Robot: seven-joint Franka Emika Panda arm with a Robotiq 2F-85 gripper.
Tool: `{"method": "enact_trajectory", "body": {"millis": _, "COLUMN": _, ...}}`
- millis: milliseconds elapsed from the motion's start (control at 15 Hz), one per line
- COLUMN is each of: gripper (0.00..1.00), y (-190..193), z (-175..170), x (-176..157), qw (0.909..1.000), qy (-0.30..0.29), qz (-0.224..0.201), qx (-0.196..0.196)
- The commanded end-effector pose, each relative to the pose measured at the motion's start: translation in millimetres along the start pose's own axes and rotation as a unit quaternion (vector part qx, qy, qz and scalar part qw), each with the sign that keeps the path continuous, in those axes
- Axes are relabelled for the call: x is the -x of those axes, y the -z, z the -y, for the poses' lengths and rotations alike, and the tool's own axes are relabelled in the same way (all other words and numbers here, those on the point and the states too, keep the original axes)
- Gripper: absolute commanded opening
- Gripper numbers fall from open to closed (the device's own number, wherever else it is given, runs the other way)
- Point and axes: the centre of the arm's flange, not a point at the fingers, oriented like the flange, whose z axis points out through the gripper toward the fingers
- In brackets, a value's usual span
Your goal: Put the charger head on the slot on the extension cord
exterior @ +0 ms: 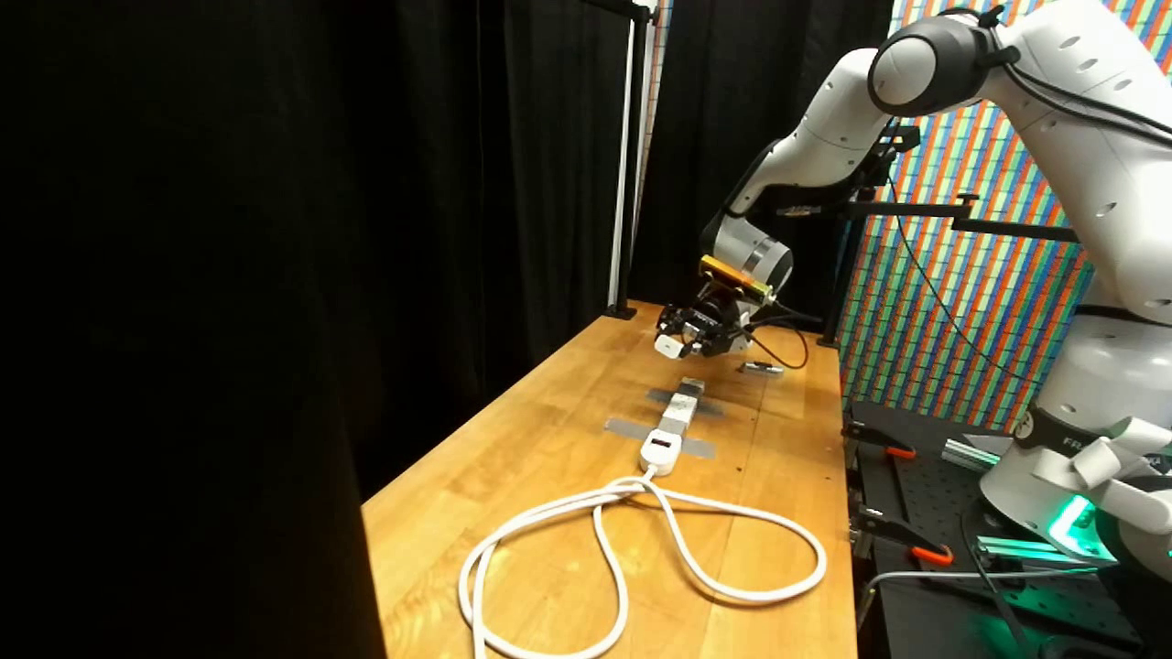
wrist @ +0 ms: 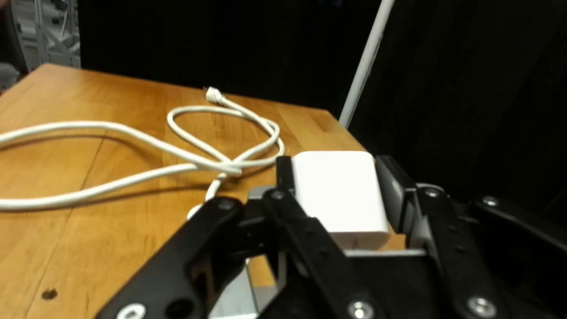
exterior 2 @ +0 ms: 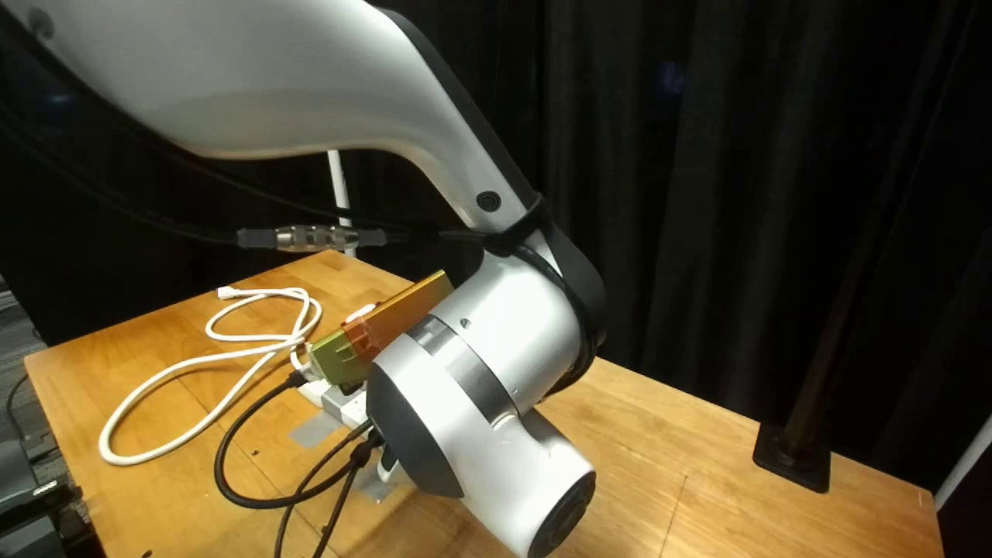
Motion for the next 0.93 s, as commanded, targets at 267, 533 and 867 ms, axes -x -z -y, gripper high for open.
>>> {"method": "enact_trajectory", "body": {"millis": 267, "gripper": 0.23, "y": -17.7, "z": -41.0, "x": 8.2, "qw": 0.9912, "qy": -0.045, "qz": -0.081, "qx": 0.095}}
{"method": "enact_trajectory", "body": {"millis": 533, "gripper": 0.23, "y": -28.9, "z": -64.5, "x": 17.7, "qw": 0.9709, "qy": -0.057, "qz": -0.169, "qx": 0.16}}
{"method": "enact_trajectory", "body": {"millis": 867, "gripper": 0.23, "y": -33.7, "z": -81.4, "x": 9.2, "qw": 0.9304, "qy": -0.045, "qz": -0.3, "qx": 0.206}}
